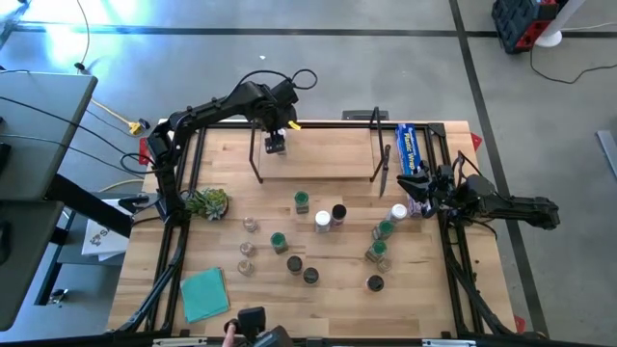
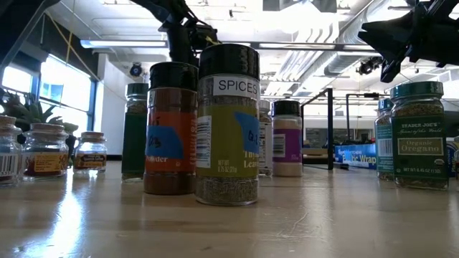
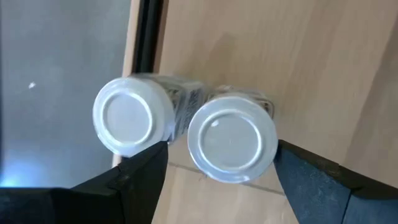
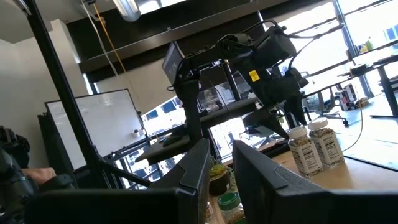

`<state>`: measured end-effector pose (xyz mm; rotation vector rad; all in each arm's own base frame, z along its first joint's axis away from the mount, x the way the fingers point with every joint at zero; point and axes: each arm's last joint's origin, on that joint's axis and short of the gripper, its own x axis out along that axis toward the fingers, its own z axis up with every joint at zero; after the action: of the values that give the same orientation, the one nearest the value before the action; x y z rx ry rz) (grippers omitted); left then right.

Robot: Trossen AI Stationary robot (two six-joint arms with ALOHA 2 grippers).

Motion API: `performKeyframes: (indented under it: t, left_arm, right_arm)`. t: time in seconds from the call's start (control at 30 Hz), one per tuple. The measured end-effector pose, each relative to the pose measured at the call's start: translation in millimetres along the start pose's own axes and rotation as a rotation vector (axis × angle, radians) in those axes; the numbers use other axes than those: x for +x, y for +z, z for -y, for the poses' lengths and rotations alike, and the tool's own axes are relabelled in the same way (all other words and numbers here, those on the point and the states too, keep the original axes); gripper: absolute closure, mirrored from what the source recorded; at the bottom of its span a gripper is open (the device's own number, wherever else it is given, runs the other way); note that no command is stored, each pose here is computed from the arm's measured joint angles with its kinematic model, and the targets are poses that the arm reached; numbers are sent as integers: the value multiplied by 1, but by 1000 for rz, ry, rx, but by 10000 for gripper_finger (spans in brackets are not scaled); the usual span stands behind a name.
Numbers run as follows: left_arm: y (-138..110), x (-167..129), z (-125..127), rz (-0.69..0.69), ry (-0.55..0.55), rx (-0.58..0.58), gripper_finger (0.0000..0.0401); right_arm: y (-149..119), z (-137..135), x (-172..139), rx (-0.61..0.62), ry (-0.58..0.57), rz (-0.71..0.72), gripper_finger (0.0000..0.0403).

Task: Shelf spices
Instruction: Put the white seasoning bottle on the shelf aligned with the other white seasoning bottle, then put the white seasoning bottle on the shelf aligned with the other white seasoning bottles

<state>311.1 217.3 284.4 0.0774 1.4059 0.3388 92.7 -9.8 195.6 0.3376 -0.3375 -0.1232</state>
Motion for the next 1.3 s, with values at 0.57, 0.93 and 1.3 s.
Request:
performKeyframes:
  t: [0.57,0.93,1.3]
  left_arm:
    - [-6,-45,16,86,75,-16,116]
    - [-34,-95,77,378,-131,-40,117]
    - [-105,-75,159,529,-43,-270,117]
  right_arm:
    - [0,0,0,0,0,0,337]
    - [11,-9,5,-62,139,-13,337]
    - [27,-27,95,-242,128,-417,334]
